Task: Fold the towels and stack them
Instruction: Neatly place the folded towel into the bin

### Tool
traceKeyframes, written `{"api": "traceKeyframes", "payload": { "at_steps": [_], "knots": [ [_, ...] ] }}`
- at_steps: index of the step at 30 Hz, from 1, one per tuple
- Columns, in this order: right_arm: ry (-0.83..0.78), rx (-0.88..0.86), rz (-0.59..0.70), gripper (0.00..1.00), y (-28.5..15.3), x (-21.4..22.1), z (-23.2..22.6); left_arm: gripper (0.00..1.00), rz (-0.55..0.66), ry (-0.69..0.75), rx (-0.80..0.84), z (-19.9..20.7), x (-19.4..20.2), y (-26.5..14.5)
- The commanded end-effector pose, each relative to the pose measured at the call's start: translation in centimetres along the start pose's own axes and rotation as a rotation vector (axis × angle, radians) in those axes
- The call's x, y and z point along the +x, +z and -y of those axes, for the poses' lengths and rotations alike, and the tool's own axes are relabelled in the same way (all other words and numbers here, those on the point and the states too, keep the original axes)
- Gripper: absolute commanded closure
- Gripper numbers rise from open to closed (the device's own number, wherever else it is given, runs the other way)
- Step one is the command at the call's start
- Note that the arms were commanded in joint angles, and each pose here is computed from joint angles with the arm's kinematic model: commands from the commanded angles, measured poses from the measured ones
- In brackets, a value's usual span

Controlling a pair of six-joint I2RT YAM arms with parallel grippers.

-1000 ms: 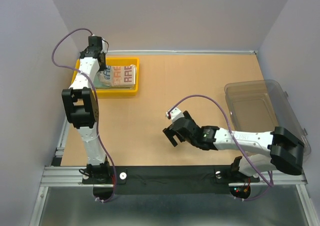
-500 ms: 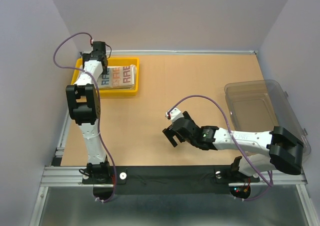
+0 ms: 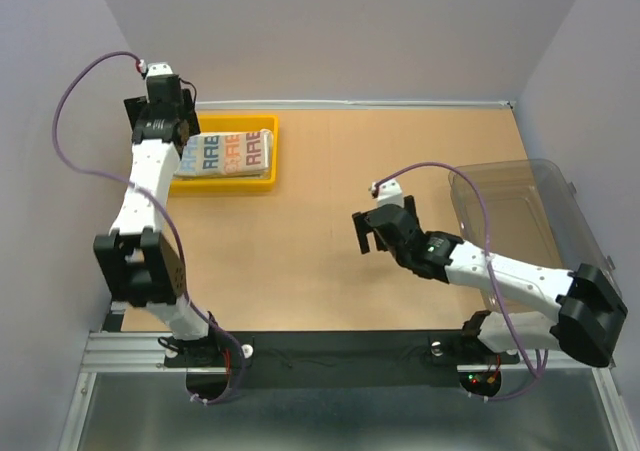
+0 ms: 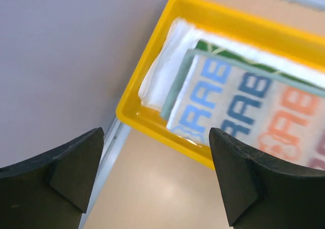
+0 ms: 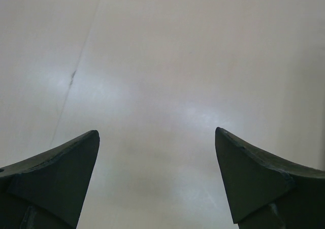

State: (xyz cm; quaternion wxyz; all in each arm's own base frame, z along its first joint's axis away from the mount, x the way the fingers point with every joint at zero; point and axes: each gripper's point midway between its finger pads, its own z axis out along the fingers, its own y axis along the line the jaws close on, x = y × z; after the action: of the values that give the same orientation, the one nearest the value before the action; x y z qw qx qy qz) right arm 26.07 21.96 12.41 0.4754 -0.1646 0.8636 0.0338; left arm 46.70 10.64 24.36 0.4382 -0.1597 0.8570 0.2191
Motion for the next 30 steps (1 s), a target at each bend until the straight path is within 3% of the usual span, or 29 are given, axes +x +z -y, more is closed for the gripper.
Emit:
{"api": "traceKeyframes", "payload": {
  "at_steps": [1,4,6,8,11,16,23,30],
  "knots": [
    [0.194,0.208,0.135,0.0,-2.1,-5.2,6.0,0.02,0.185,-0.128,0.283,1.3,-1.9,-9.4],
    [0.269,0.361,0.217,0.0,-4.4,-6.6,10.3,0.01,0.328,-0.196,0.437,0.0,-0.4,-16.6],
    [0.294,0.404,0.248,0.0,-5.8,-7.3,11.6,0.01,0.378,-0.23,0.468,-1.1,0.5,-19.1],
    [0.333,0.423,0.284,0.0,-7.2,-7.7,12.6,0.01,0.428,-0.252,0.498,-2.1,1.4,-21.6],
    [0.4,0.389,0.355,0.0,-9.8,-8.2,13.7,0.01,0.595,-0.344,0.51,-5.9,3.0,-27.7],
    [0.476,0.291,0.494,0.0,-14.5,-8.1,15.5,0.01,0.575,-0.436,0.458,-8.6,6.6,-29.7],
    [0.479,0.239,0.612,0.0,-17.8,-6.7,17.3,0.01,0.616,-0.477,0.443,-9.8,6.7,-30.8],
    [0.496,0.228,0.652,0.0,-18.6,-6.0,17.8,0.01,0.616,-0.464,0.452,-9.5,6.6,-30.8]
  ]
}}
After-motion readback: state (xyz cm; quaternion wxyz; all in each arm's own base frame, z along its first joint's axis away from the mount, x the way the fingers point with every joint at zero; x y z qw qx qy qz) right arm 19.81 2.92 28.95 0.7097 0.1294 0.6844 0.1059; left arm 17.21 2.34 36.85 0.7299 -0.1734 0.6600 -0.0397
